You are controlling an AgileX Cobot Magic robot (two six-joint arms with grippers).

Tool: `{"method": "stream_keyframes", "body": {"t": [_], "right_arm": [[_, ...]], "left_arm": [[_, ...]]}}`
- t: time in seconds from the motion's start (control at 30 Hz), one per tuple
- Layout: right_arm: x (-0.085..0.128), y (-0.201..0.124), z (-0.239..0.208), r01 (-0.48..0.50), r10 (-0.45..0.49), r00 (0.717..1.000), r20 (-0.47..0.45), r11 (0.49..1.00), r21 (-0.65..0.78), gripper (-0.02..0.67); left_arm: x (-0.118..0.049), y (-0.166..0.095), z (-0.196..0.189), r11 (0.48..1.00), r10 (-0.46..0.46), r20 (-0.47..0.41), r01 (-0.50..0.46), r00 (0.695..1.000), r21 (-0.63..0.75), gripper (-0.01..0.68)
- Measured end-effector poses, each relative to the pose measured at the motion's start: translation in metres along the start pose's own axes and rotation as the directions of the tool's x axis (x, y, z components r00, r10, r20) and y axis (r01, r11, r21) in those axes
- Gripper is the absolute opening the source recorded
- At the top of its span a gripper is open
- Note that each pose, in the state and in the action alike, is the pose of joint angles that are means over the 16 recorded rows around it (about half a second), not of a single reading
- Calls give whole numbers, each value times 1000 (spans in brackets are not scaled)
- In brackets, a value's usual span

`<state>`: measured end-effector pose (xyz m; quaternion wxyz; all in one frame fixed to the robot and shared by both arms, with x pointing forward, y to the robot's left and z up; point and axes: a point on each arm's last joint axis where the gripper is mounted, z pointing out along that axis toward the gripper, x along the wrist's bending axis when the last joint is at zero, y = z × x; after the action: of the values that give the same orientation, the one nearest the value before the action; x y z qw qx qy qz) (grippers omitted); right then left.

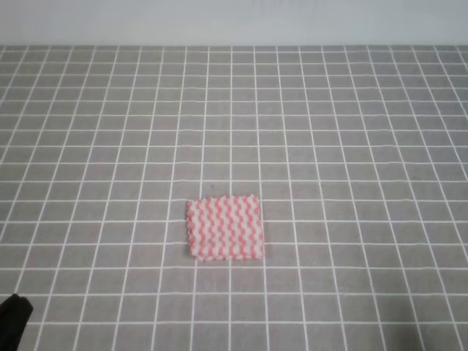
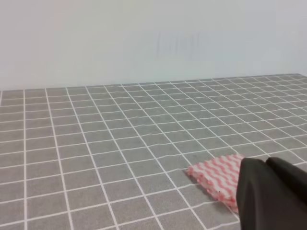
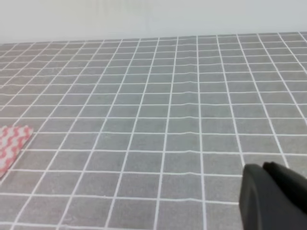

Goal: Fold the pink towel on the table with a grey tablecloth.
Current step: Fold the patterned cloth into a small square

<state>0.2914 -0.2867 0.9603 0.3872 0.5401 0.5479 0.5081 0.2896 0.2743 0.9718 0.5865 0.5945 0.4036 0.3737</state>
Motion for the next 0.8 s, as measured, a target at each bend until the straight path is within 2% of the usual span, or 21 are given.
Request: {"method": "stream_keyframes", "body": {"t": [0.27, 0.5, 0.8], "right_arm": [[1, -1, 0, -12, 12, 1000, -6, 1000, 8, -16], [1, 0, 0, -14, 14, 1000, -7, 1000, 9, -17], [1, 0, 0, -16, 16, 1000, -8, 1000, 7, -17]], "left_arm": [[0, -1, 0, 1000, 0, -1, 0, 1000, 3, -2], [1, 1, -1, 999, 37, -11, -37, 999, 3, -3], [8, -4, -2, 995, 78, -94, -72, 993, 64, -3]]}}
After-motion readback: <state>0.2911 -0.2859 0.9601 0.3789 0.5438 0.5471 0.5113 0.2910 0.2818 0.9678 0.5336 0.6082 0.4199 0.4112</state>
